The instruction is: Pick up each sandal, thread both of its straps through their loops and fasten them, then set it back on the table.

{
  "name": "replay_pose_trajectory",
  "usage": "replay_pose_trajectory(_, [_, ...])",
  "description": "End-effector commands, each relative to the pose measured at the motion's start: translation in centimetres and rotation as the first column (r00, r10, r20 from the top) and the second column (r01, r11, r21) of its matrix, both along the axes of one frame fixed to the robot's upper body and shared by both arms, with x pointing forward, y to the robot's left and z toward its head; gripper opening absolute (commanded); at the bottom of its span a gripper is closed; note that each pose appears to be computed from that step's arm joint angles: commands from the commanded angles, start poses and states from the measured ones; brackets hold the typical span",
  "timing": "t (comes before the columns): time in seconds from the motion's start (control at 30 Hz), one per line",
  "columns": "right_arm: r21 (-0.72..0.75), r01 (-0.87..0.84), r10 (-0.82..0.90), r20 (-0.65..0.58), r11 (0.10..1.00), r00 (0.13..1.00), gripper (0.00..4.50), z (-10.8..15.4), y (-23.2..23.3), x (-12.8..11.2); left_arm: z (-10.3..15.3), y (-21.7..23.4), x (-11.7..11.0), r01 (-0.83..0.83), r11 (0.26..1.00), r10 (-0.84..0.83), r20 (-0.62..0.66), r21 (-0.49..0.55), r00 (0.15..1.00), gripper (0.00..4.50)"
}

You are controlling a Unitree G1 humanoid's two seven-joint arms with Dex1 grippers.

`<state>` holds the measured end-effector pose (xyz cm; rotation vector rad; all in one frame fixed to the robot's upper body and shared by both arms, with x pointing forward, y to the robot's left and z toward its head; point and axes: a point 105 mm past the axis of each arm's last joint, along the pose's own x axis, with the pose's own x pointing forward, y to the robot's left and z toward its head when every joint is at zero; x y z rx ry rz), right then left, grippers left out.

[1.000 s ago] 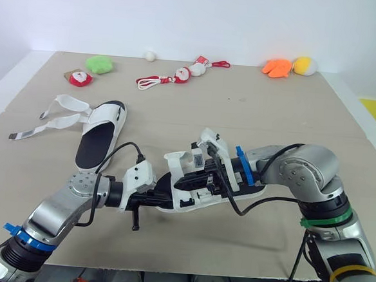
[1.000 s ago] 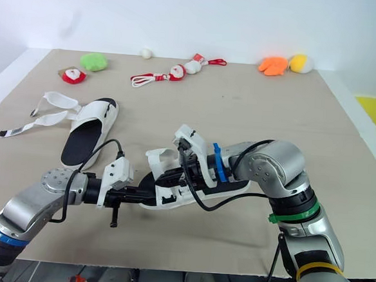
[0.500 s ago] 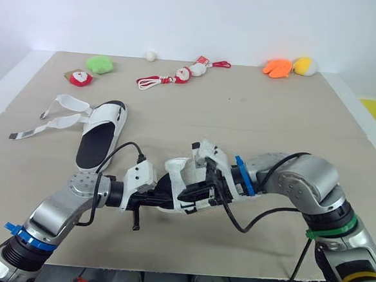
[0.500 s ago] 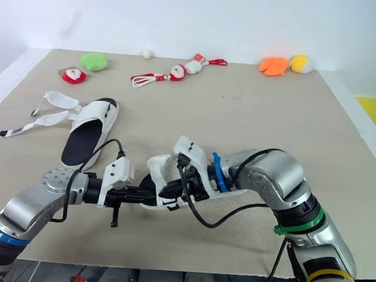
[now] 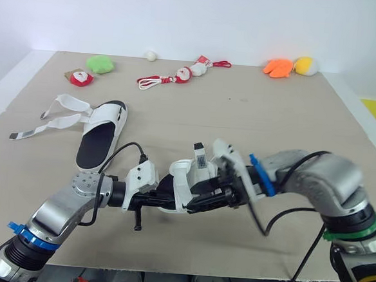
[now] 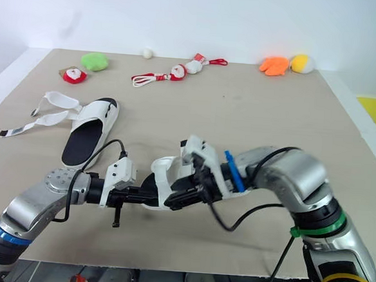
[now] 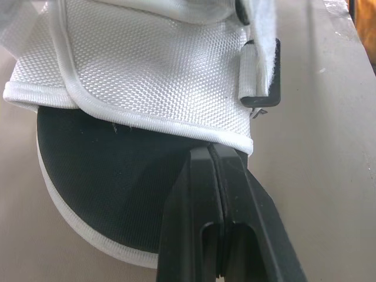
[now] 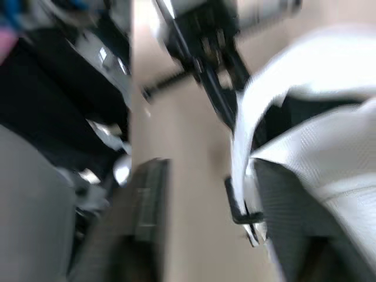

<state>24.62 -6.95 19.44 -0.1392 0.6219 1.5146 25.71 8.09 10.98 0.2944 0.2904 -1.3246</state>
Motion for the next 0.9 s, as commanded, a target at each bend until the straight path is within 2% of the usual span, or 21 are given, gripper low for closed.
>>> replay_pose_trajectory(0.03, [0.037,-0.023,0.026,-0.069,0.999,0.997,4.49,1.9,-1.5,-1.3,-0.7,0.3,0.0,-0.016,1.0,0.017,-0.016,0.024,1.0,0.0])
replay_pose_trajectory(0.13, [-0.038,-0.044,0.037,-0.157,0.998,0.987,4.49,0.2,-2.7,-3.0,-0.7,0.2,0.0,-0.013,1.0,0.014,-0.019,0.022,1.0,0.0])
replay_pose_trajectory(0.2, [-0.135,0.042,-0.067,-0.193,0.99,0.979,4.49,-2.9,-3.4,-2.9,-0.7,0.1,0.0,-0.011,1.0,0.011,-0.02,0.02,1.0,0.0])
replay_pose_trajectory(0.3, [-0.204,0.121,-0.157,-0.172,0.972,0.973,4.49,-5.4,-3.7,-2.6,-0.7,0.1,-0.1,-0.009,1.0,0.009,-0.021,0.019,1.0,0.0])
replay_pose_trajectory(0.43, [-0.203,0.21,-0.24,-0.135,0.956,0.961,4.49,-7.1,-3.2,-1.8,-0.8,0.1,-0.2,-0.001,1.0,0.002,-0.027,0.022,1.0,0.0])
replay_pose_trajectory(0.6, [-0.126,0.283,-0.294,-0.089,0.951,0.952,4.49,-6.6,-2.1,-0.5,-0.7,0.2,-0.1,0.002,1.0,-0.002,-0.027,0.025,1.0,0.0])
replay_pose_trajectory(0.77, [-0.021,0.105,-0.107,-0.19,0.994,0.976,4.49,-2.5,-2.3,-3.0,-0.7,0.3,-0.1,0.005,1.0,-0.005,-0.027,0.031,1.0,0.0])
replay_pose_trajectory(0.83, [-0.025,0.121,-0.123,-0.207,0.992,0.97,4.49,-1.8,-2.6,-2.6,-0.7,0.4,-0.1,0.005,0.999,-0.004,-0.028,0.032,1.0,0.0])
replay_pose_trajectory(0.9, [-0.073,0.14,-0.151,-0.175,0.987,0.973,4.49,-2.3,-2.9,-2.3,-0.7,0.3,-0.2,0.005,1.0,-0.004,-0.028,0.031,1.0,0.0])
